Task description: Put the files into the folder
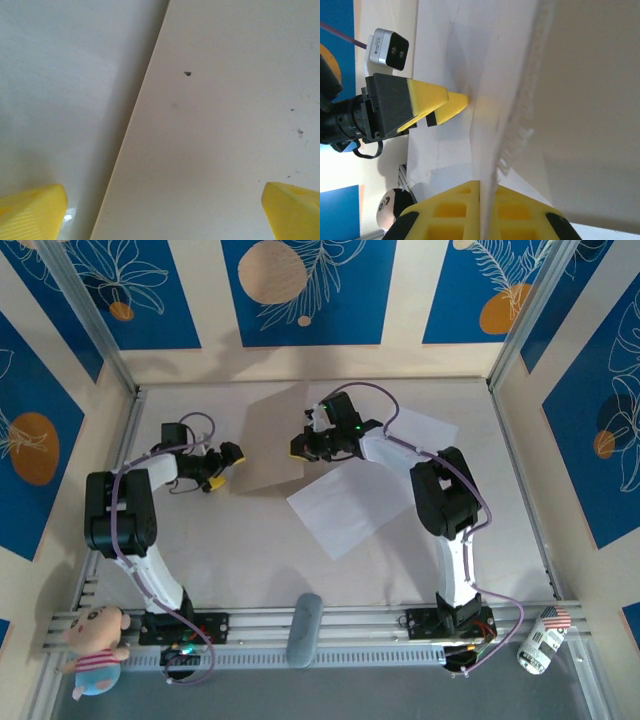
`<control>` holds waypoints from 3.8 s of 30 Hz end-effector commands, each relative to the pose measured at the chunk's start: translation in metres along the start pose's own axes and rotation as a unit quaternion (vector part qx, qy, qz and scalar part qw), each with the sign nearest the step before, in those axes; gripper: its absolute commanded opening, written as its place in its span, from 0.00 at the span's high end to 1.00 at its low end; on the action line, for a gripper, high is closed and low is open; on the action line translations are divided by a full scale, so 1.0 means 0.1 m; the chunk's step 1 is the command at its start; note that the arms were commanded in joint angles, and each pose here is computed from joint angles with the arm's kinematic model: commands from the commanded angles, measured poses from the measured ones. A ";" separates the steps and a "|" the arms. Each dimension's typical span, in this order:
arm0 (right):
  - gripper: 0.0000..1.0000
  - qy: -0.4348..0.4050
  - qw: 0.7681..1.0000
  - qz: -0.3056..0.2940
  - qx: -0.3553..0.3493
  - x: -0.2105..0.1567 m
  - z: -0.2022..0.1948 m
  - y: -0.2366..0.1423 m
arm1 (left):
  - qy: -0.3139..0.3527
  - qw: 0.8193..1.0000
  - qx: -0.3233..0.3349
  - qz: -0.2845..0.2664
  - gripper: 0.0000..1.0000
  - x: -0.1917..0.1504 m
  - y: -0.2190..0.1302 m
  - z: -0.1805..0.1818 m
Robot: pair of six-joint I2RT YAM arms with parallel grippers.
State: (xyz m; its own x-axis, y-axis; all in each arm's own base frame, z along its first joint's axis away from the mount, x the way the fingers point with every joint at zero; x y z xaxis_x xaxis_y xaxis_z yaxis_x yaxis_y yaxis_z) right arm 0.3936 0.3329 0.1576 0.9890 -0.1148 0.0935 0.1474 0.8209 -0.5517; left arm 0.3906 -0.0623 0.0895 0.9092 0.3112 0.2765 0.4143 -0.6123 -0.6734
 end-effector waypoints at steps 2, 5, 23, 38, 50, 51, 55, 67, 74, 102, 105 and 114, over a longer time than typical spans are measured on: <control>0.94 -0.028 0.999 -0.002 -0.016 -0.07 0.08 -0.24 | 0.007 1.000 -0.018 -0.003 0.00 -0.04 -0.06 -0.15; 0.94 -0.039 0.999 -0.002 -0.031 -0.08 0.11 -0.36 | 0.010 1.000 -0.008 -0.004 0.00 -0.06 -0.11 -0.17; 0.39 -0.048 0.998 0.026 0.029 -0.07 0.74 -0.47 | 0.305 0.944 0.033 -0.124 0.00 -0.47 -0.73 -1.33; 0.26 -0.028 0.996 0.054 0.070 0.04 1.14 -0.12 | 0.470 0.848 0.141 -0.198 0.00 -0.74 -0.68 -1.56; 0.23 -0.043 0.994 0.063 0.083 0.03 1.34 -0.10 | 0.396 0.834 0.284 -0.260 0.00 -0.38 -0.90 -1.33; 0.23 -0.047 0.994 0.062 0.081 0.03 1.35 -0.13 | 0.387 0.835 0.290 -0.262 0.00 -0.37 -0.93 -1.31; 0.21 -0.056 0.994 0.051 0.073 0.04 1.38 -0.25 | 0.361 0.840 0.299 -0.272 0.00 -0.33 -1.04 -1.25; 0.21 -0.042 0.998 0.030 0.041 0.03 1.09 -0.37 | 0.239 0.868 0.331 -0.283 0.00 -0.26 -1.36 -0.75; 0.22 -0.015 1.000 0.027 -0.002 0.01 0.72 -0.26 | 0.172 0.878 0.364 -0.261 0.00 -0.26 -1.50 -0.39; 0.24 0.065 0.993 0.073 -0.068 -0.14 -0.23 0.36 | 0.236 0.922 0.187 -0.245 0.00 -0.18 -1.59 -0.88; 0.24 0.063 0.992 0.077 -0.072 -0.17 -0.24 0.43 | 0.233 0.933 0.185 -0.204 0.00 -0.08 -1.32 -0.78; 0.25 0.060 0.990 0.069 -0.103 -0.10 -0.34 0.51 | 0.172 0.963 0.170 -0.119 0.00 0.12 -0.60 -0.34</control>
State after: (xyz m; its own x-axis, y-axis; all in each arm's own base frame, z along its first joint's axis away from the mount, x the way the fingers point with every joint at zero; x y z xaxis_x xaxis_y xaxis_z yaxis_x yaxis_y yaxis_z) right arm 0.3862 0.3556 0.0982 0.9914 -0.0826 -0.1012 -0.0114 0.7170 -0.6969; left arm 0.3607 -0.0460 0.1464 0.8048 0.0800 0.5882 0.5905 -0.2081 -0.7797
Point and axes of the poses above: each hand's point on the last joint's axis, 136 mm out from that joint toward the fingers, its own y axis out along the fingers, its own z axis along the line the jaws close on, x = y × z, the point moved 4 cm from there along -y, back along the fingers, and after that the axes turned 11 degrees about y, right-handed, at the moved point
